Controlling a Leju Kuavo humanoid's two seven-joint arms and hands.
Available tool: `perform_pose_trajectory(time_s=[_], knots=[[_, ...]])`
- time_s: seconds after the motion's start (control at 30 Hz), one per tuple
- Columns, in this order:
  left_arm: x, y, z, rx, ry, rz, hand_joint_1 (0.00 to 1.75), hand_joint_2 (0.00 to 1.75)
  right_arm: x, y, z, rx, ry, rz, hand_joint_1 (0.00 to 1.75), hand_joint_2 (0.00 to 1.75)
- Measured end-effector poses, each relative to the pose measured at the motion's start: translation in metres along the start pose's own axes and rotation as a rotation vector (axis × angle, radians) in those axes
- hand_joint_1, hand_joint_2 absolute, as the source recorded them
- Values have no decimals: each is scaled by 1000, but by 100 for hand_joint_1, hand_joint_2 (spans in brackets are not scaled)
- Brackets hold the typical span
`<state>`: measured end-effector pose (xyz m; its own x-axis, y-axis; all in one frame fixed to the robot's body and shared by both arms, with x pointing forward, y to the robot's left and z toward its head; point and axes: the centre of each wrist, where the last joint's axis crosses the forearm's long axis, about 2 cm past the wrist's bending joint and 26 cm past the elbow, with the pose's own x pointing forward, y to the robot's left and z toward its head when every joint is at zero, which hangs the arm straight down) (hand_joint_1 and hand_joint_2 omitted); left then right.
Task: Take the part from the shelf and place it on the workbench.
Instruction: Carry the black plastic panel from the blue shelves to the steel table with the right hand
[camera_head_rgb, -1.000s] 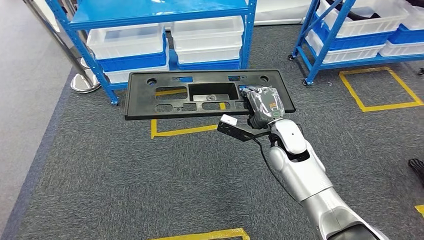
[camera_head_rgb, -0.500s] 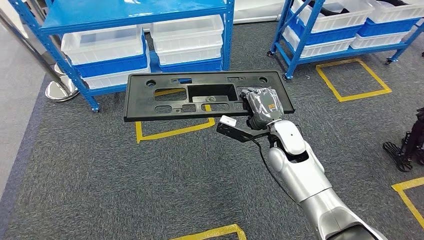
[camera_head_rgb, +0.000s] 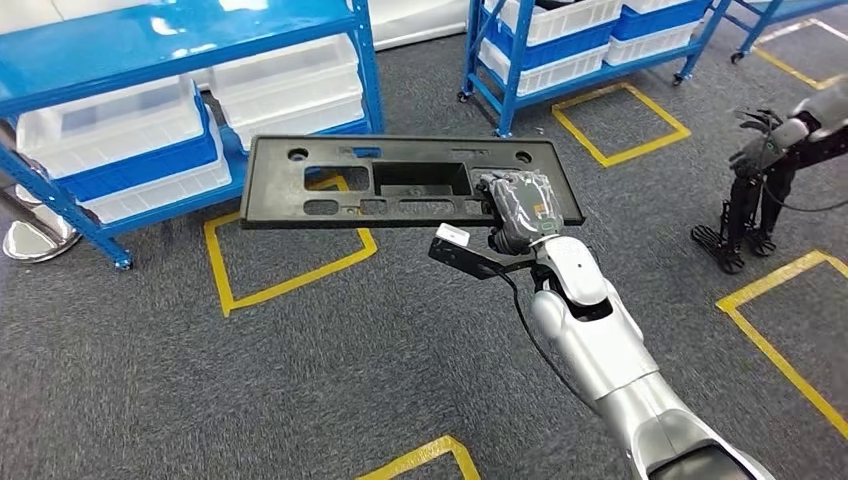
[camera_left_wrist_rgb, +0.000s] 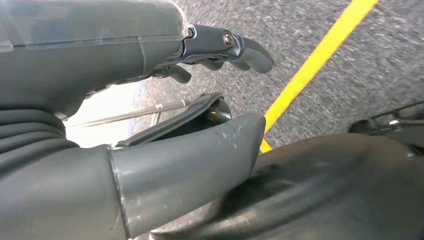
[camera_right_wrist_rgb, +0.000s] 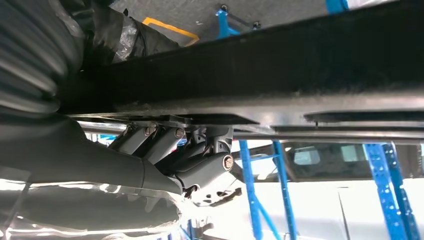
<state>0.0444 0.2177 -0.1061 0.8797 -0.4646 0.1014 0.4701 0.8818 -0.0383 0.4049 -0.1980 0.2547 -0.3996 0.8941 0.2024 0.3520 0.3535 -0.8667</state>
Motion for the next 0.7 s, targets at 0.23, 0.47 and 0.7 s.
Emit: perform_pose_trajectory(time_s=[0.23,0.47,0.7], knots=[[-2,-2,0,-6,3,1,0,175,4,4,0,10,0,-10,175,175],[0,-4,0,-11,1,4,0,175,6,4,-1,8,-2,-13,175,175],[-3,-3,0,-10,6,10,0,175,5,5,0,14,1,-13,175,175]])
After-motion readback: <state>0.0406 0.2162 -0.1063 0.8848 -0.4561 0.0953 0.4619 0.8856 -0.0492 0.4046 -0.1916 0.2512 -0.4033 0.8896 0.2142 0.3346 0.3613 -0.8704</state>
